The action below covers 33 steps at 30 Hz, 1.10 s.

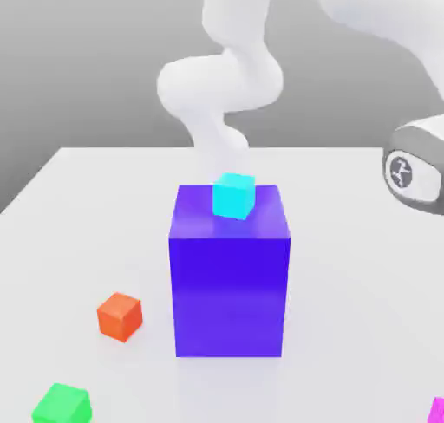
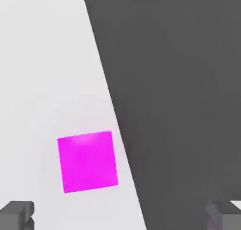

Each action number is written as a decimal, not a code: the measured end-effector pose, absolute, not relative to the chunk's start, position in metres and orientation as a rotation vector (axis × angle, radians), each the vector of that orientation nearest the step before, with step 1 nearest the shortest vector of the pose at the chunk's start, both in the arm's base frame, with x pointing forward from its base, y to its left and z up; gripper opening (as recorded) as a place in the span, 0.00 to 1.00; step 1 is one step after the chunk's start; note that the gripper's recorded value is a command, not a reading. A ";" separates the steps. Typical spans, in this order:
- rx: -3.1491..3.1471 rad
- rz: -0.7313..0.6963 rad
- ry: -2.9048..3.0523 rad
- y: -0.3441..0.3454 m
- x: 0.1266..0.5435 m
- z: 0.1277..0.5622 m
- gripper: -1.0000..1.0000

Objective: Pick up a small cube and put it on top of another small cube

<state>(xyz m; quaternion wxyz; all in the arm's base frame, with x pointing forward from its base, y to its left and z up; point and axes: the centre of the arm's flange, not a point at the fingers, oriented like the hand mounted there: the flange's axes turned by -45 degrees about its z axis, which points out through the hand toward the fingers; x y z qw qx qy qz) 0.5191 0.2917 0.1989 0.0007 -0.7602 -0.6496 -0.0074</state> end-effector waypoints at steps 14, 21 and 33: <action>-2.359 0.002 -2.073 0.296 0.516 0.172 0.00; -2.607 0.033 -1.778 0.143 0.558 0.204 0.00; -2.959 0.012 -1.059 -0.158 0.517 0.224 0.00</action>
